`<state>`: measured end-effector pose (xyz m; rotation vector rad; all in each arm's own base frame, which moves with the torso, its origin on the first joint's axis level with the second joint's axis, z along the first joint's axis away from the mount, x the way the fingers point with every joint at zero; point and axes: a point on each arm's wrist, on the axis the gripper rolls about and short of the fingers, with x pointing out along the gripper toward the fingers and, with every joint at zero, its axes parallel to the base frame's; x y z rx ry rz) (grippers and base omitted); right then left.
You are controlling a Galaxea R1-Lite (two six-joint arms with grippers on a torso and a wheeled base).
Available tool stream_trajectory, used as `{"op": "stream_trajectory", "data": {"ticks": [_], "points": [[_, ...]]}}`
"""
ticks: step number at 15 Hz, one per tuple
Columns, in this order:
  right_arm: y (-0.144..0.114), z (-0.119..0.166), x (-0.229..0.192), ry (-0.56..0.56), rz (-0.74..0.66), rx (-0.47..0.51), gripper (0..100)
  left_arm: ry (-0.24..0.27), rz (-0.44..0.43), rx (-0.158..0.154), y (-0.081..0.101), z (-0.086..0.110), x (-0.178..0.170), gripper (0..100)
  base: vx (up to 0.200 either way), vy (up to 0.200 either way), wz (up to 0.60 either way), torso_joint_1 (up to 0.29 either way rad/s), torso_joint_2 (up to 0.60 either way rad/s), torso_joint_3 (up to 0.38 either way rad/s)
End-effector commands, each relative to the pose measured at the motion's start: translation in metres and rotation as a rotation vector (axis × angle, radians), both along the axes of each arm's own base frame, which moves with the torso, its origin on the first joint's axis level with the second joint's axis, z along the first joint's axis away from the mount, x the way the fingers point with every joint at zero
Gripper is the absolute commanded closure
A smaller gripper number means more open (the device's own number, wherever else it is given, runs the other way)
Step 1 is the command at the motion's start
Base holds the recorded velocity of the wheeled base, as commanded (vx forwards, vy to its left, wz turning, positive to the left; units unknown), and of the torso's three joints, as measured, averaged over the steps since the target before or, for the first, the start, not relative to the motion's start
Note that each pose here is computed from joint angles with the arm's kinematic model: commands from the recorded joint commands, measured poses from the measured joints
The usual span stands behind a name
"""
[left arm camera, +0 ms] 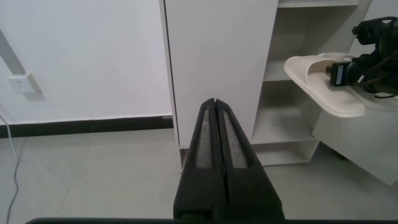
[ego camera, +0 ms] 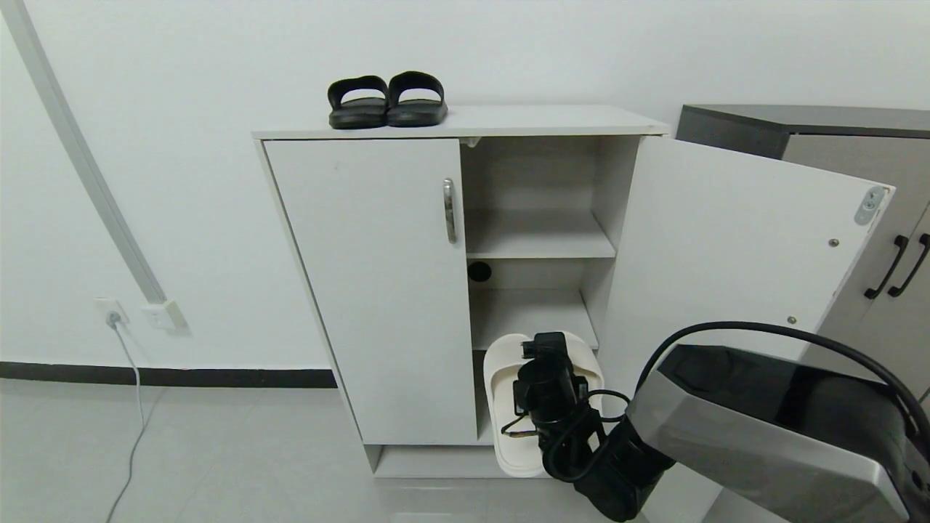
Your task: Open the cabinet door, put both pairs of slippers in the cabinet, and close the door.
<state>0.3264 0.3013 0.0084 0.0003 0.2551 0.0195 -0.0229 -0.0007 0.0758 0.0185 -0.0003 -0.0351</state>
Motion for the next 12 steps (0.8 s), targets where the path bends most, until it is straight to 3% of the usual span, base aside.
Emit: {"op": "stream_trajectory", "data": {"ticks": [1, 5, 12], "points": [[0.001, -0.007, 0.002, 0.004, -0.002, -0.005, 100, 0.002, 0.000, -0.002, 0.000, 0.000, 0.000, 100, 0.000, 0.000, 0.00, 0.000, 0.00, 0.000], [0.006, -0.019, 0.006, -0.009, -0.003, 0.003, 100, 0.002, 0.000, 0.000, 0.000, 0.000, 0.000, 100, 0.000, 0.000, 0.00, 0.001, 0.00, -0.024], [0.008, -0.027, 0.008, -0.003, -0.006, -0.009, 100, 0.001, 0.000, 0.001, 0.000, 0.000, 0.000, 100, 0.000, 0.000, 0.00, 0.004, 0.00, -0.180]]}}
